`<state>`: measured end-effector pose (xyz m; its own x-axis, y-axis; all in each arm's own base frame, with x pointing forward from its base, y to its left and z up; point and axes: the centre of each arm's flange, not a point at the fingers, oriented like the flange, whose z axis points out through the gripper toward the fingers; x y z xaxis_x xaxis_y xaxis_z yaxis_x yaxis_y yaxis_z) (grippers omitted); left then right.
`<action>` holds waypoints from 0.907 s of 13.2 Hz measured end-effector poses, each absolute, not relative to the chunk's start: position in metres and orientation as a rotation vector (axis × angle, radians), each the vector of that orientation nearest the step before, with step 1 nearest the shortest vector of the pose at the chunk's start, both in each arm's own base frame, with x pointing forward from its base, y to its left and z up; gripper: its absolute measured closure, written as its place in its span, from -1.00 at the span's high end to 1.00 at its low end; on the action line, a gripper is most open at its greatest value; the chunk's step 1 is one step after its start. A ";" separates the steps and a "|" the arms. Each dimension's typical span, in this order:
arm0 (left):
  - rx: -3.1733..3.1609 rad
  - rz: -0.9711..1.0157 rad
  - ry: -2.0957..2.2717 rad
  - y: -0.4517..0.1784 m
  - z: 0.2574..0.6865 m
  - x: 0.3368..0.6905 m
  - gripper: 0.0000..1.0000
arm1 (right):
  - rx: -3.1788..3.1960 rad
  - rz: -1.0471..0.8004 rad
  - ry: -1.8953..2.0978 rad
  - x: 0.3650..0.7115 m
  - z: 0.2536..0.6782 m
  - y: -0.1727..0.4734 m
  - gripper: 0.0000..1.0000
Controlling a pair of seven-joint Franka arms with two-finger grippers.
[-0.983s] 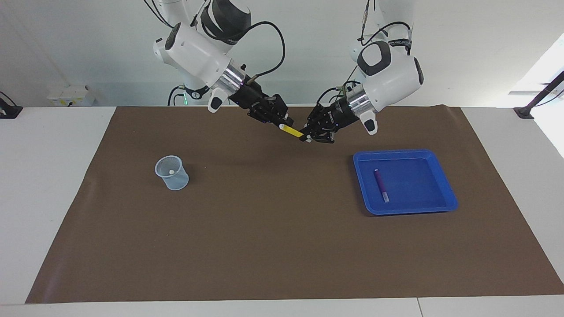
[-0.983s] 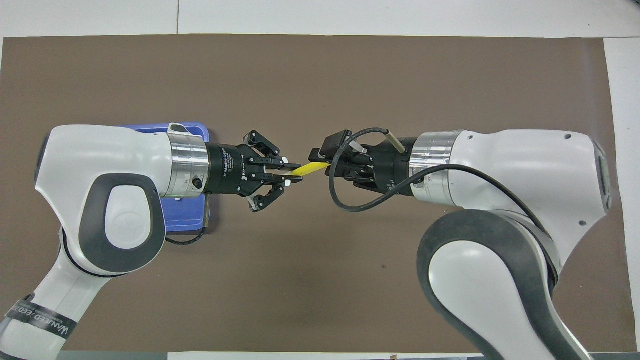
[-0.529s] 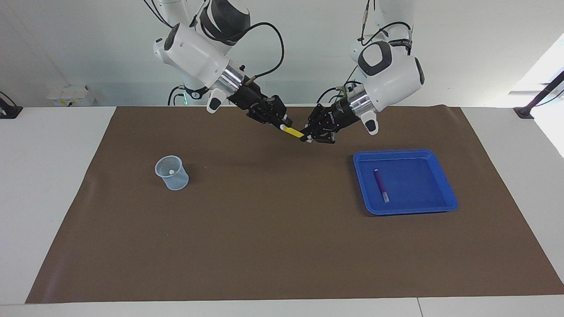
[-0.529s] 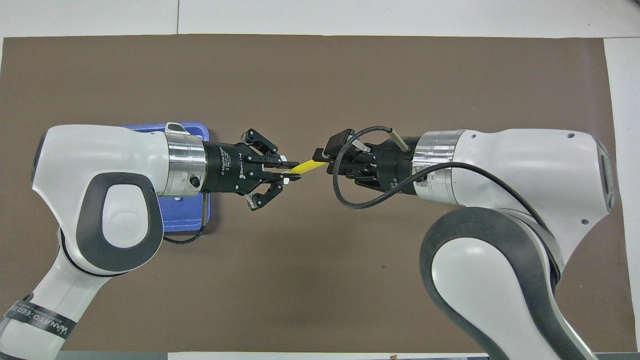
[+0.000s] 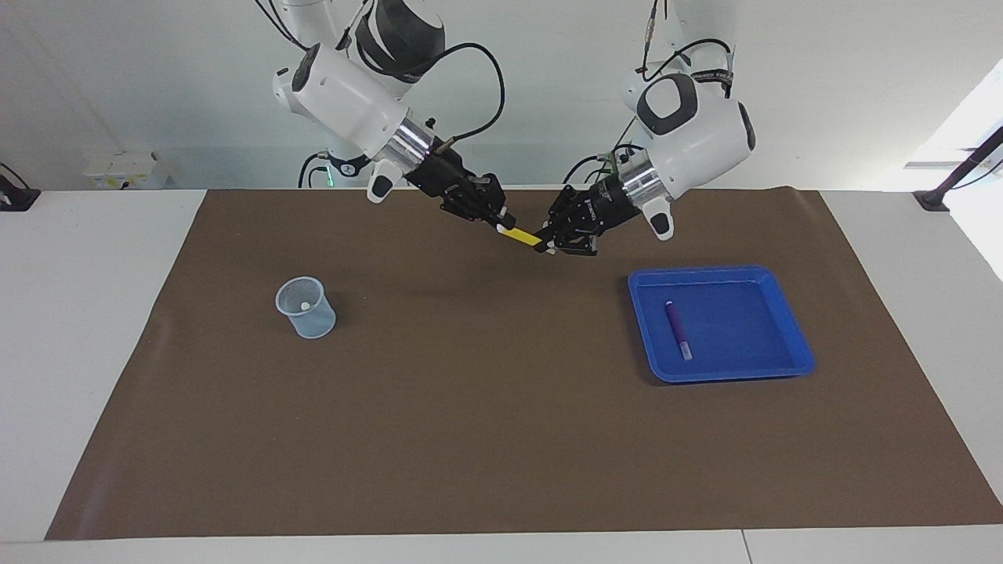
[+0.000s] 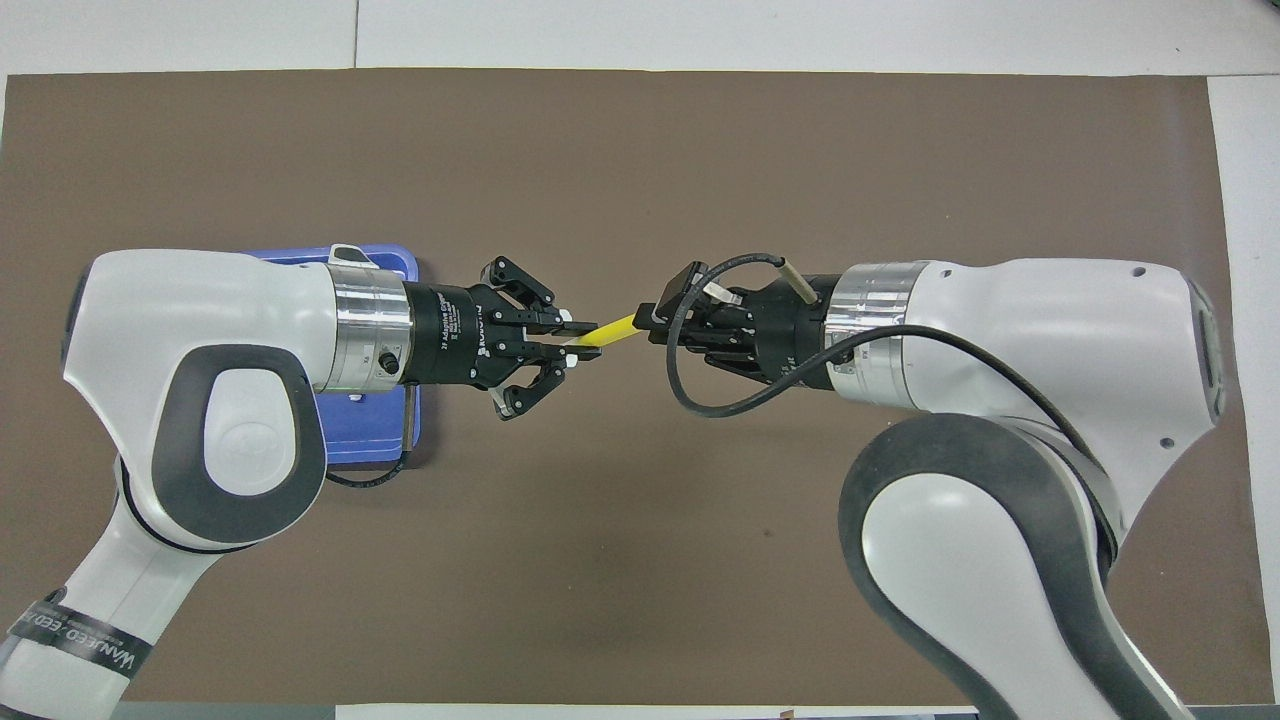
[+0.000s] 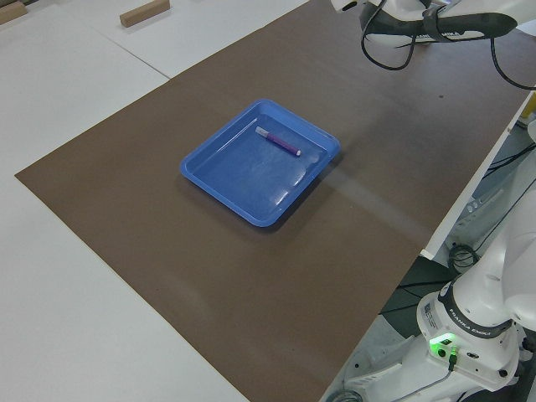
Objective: Transfer and insert pens with both arms
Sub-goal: 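Grasp the yellow pen with the right gripper, open the left gripper, then insert the yellow pen into the cup with the right gripper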
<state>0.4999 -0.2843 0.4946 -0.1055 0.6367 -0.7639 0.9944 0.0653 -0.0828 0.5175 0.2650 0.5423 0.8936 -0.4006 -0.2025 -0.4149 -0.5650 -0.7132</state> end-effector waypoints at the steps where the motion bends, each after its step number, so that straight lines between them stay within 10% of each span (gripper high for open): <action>1: 1.623 -0.847 1.802 -0.284 0.495 0.500 -0.67 | -2.232 0.022 0.582 0.517 0.542 0.265 -0.63; 6: 1.623 -0.839 1.798 -0.284 0.497 0.500 -0.56 | -2.231 0.022 0.582 0.517 0.542 0.265 -0.63; 12: 1.623 -0.822 1.790 -0.285 0.503 0.498 0.96 | -2.299 -0.007 0.486 0.524 0.539 0.245 -0.63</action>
<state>0.4978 -0.2846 0.5031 -0.0906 0.6379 -0.7648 0.9958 0.0695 -0.0600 0.5242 0.2445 0.5391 0.9271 -0.3466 -0.1425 -0.3426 -0.6296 -0.6973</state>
